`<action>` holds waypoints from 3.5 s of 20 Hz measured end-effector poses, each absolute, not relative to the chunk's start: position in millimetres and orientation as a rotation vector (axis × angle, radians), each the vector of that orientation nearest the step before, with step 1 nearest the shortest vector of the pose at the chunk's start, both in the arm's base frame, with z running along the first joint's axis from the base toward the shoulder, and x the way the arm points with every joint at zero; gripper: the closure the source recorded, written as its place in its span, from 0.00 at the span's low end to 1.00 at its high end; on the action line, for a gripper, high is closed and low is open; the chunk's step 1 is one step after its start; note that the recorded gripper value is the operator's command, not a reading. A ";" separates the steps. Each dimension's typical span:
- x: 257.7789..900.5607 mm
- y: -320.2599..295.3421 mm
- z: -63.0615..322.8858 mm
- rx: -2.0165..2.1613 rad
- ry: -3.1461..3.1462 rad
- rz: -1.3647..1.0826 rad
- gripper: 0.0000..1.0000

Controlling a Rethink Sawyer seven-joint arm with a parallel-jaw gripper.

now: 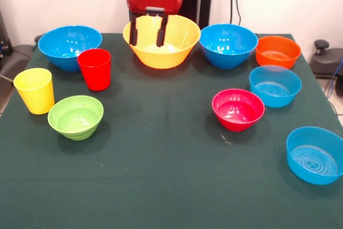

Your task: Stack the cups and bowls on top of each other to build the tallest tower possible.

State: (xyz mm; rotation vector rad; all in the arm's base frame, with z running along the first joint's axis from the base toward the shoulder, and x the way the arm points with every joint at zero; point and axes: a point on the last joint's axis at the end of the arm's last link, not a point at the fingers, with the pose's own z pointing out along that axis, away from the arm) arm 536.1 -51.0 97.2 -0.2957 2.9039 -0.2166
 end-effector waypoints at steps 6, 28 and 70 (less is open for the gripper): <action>511.2 -70.4 93.9 -0.143 2.896 -0.231 0.00; 477.9 -97.4 82.4 -0.109 2.932 -0.134 0.00; 464.6 -88.5 61.7 -0.316 2.996 -0.195 0.00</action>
